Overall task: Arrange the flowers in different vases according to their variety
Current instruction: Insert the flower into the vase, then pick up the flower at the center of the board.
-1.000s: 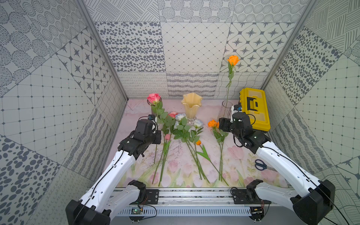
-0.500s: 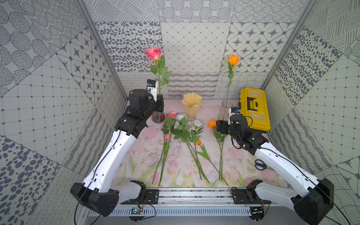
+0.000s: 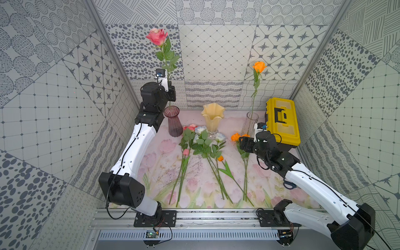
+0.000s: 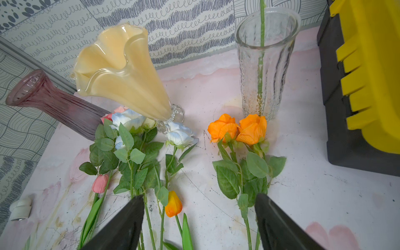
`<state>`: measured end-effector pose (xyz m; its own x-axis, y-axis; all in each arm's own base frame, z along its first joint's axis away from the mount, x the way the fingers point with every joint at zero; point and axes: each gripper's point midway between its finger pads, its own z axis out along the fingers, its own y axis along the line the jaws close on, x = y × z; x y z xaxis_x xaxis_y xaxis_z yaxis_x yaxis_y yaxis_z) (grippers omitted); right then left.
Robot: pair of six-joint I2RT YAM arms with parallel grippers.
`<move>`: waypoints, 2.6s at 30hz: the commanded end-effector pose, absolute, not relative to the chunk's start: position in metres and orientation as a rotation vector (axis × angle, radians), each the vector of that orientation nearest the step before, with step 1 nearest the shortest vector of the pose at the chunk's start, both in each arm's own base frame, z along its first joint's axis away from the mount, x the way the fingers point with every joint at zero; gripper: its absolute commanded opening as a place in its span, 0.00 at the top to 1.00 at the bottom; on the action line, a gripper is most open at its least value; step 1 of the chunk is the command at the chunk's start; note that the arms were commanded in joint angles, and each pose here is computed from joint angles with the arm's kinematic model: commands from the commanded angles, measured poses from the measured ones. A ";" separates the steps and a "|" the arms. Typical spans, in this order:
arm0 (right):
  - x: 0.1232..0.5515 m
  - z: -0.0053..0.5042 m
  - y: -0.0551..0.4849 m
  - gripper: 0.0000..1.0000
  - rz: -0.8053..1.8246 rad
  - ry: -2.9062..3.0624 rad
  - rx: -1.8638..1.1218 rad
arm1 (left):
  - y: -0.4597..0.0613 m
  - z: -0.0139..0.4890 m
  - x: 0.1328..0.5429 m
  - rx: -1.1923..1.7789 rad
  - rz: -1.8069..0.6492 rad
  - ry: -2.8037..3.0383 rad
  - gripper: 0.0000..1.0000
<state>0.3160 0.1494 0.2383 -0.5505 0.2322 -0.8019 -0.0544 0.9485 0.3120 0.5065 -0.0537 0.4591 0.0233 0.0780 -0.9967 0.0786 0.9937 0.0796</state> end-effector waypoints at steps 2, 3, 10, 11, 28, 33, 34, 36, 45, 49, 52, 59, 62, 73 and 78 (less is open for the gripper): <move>0.316 0.250 0.152 0.15 0.405 2.087 0.136 | -0.038 0.470 0.531 0.057 -0.049 1.403 1.00; 0.316 0.249 0.152 0.15 0.405 2.089 0.134 | -0.039 0.458 0.534 0.049 -0.062 1.420 1.00; 0.315 0.240 0.157 0.15 0.408 2.114 0.122 | -0.033 0.384 0.538 0.005 -0.067 1.536 1.00; 0.315 0.238 0.157 0.15 0.408 2.120 0.121 | -0.033 0.376 0.538 -0.001 -0.071 1.552 1.00; 0.301 0.191 0.178 0.14 0.446 2.303 0.026 | -0.032 0.316 0.478 -0.034 -0.107 1.834 0.01; 0.294 0.178 0.177 0.13 0.441 2.351 0.018 | -0.034 0.312 0.456 -0.022 -0.128 1.881 0.01; 0.292 0.176 0.175 0.13 0.435 2.358 0.022 | -0.035 0.313 0.451 -0.019 -0.133 1.884 0.01; 0.290 0.170 0.171 0.14 0.417 2.377 0.037 | -0.035 0.315 0.441 -0.023 -0.145 1.889 0.01; 0.271 0.136 0.163 0.14 0.385 2.498 0.081 | -0.054 0.333 0.408 0.042 -0.200 1.890 0.01; 0.266 0.123 0.161 0.16 0.368 2.543 0.081 | -0.066 0.338 0.395 0.062 -0.250 1.911 0.01; 0.265 0.113 0.159 0.18 0.351 2.574 0.088 | -0.079 0.332 0.382 0.096 -0.285 1.952 0.01; 0.273 0.097 0.147 0.24 0.304 2.628 0.127 | -0.099 0.298 0.350 0.148 -0.377 2.052 0.01; 0.279 0.092 0.144 0.27 0.277 2.650 0.124 | -0.106 0.285 0.337 0.148 -0.439 2.084 0.01; 0.293 0.066 0.148 0.38 0.188 2.747 0.096 | -0.120 0.248 0.307 0.166 -0.562 2.161 0.01; 0.295 0.058 0.149 0.40 0.177 2.773 0.095 | -0.123 0.229 0.300 0.150 -0.608 2.201 0.02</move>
